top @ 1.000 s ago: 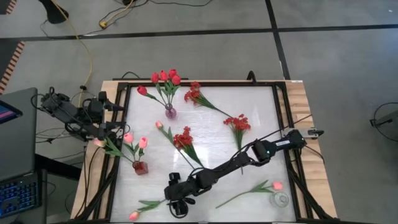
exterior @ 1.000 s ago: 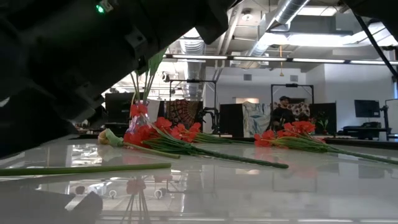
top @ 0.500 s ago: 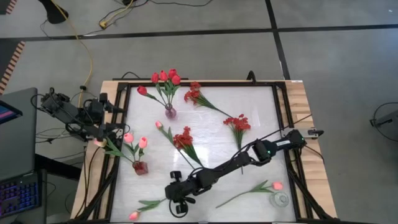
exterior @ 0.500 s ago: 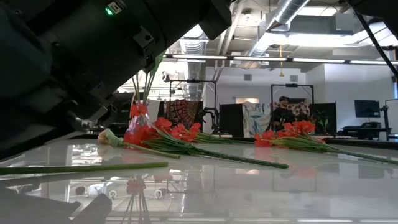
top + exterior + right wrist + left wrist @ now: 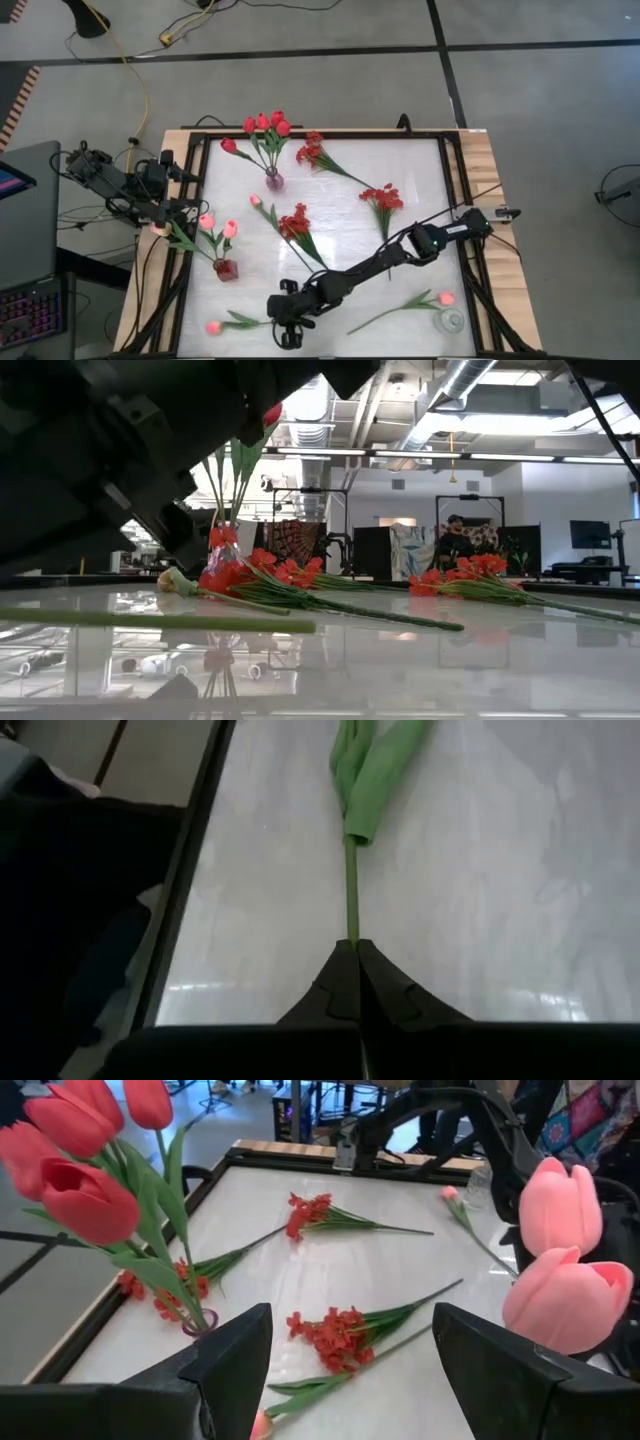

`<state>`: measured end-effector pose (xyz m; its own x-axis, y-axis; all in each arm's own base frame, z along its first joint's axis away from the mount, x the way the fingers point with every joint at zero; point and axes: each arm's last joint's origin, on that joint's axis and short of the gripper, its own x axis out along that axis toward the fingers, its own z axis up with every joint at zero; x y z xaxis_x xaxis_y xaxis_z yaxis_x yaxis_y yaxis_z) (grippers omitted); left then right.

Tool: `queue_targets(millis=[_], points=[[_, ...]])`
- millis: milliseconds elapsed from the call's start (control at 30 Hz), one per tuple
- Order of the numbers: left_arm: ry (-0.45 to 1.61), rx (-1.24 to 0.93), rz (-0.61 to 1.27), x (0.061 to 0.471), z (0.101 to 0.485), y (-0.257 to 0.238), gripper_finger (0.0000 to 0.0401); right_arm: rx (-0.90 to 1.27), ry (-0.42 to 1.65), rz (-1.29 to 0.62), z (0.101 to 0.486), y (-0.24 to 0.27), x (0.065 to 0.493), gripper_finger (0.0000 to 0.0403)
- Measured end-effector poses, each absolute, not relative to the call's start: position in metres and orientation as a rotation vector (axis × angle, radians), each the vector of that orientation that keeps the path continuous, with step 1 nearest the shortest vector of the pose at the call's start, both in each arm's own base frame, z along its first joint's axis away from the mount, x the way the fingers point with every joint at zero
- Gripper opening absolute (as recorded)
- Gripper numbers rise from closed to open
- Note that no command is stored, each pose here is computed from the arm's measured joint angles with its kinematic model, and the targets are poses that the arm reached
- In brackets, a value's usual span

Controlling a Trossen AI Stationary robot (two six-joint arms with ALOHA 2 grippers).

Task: Sort flowers into vase by color
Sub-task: Put the pink tulip into the red vase

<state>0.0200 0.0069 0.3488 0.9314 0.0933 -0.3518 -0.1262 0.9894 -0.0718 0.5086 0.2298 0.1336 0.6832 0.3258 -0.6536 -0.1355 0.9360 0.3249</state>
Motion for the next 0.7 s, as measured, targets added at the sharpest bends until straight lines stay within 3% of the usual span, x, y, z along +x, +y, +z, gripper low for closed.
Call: queue_targets(millis=[433, 700], points=[[0.419, -0.083, 0.119, 0.022, 0.337, 0.005, 0.0265, 0.204, 0.705, 0.234, 0.170, 0.233, 0.502, 0.0015], [0.369, -0.018, 0.279, 0.022, 0.338, 0.010, 0.0265, 0.154, 0.646, 0.214, 0.198, 0.229, 0.498, 0.0015]])
